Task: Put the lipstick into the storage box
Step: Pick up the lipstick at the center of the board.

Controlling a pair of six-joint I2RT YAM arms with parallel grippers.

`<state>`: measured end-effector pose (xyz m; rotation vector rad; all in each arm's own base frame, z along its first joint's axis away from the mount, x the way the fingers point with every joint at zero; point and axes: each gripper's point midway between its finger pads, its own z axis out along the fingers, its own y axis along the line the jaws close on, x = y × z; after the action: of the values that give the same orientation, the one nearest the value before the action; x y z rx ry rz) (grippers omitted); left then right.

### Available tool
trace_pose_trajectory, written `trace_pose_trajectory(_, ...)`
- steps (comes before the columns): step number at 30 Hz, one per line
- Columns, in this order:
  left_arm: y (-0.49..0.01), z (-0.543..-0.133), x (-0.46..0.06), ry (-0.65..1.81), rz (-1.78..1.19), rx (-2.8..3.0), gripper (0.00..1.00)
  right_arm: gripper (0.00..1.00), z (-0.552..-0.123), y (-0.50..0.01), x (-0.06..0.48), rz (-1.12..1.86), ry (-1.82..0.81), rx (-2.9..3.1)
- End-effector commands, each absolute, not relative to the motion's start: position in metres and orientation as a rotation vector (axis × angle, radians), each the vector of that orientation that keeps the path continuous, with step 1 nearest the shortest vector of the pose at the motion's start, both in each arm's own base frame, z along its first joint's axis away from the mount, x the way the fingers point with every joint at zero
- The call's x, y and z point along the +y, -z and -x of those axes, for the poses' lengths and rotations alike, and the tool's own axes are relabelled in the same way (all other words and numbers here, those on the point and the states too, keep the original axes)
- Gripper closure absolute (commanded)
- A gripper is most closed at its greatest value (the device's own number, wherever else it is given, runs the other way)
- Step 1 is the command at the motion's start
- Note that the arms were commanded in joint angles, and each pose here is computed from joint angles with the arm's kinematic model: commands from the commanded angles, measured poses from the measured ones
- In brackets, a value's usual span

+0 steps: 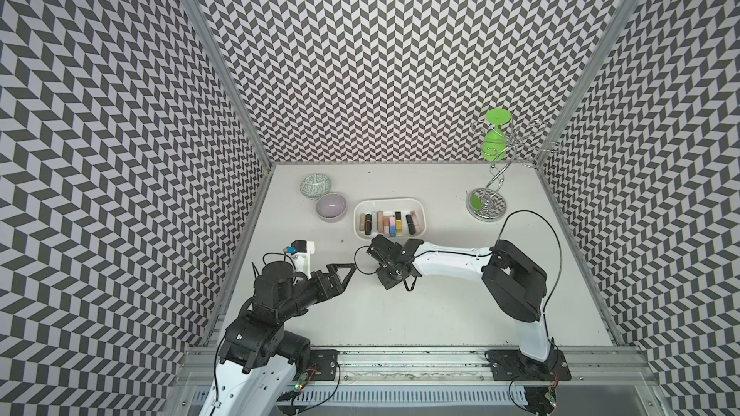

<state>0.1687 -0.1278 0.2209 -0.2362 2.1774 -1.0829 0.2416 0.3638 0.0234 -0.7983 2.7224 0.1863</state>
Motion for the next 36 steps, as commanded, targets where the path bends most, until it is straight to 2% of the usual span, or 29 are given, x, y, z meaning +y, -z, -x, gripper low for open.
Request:
trace_pose_trajectory(1,-0.228,-0.171,-0.131,1.123,0.234,2.134,0.01,0.76,-0.233,-0.04,0.358,0.771,-0.229,2.715)
trace_pose_trajectory(17,-0.215,-0.178,-0.155,1.299,0.187,2.136,0.01,0.76,-0.201,-0.077,0.303,0.622,-0.406,2.701)
trace_pose_trajectory(23,-0.219,-0.172,-0.171,1.468,0.12,2.073,0.01,0.76,-0.198,-0.093,0.281,0.502,-0.532,2.692)
trace_pose_trajectory(36,-0.238,-0.152,-0.204,1.79,-0.018,1.886,0.01,0.76,-0.217,-0.175,0.254,0.256,-0.903,2.518)
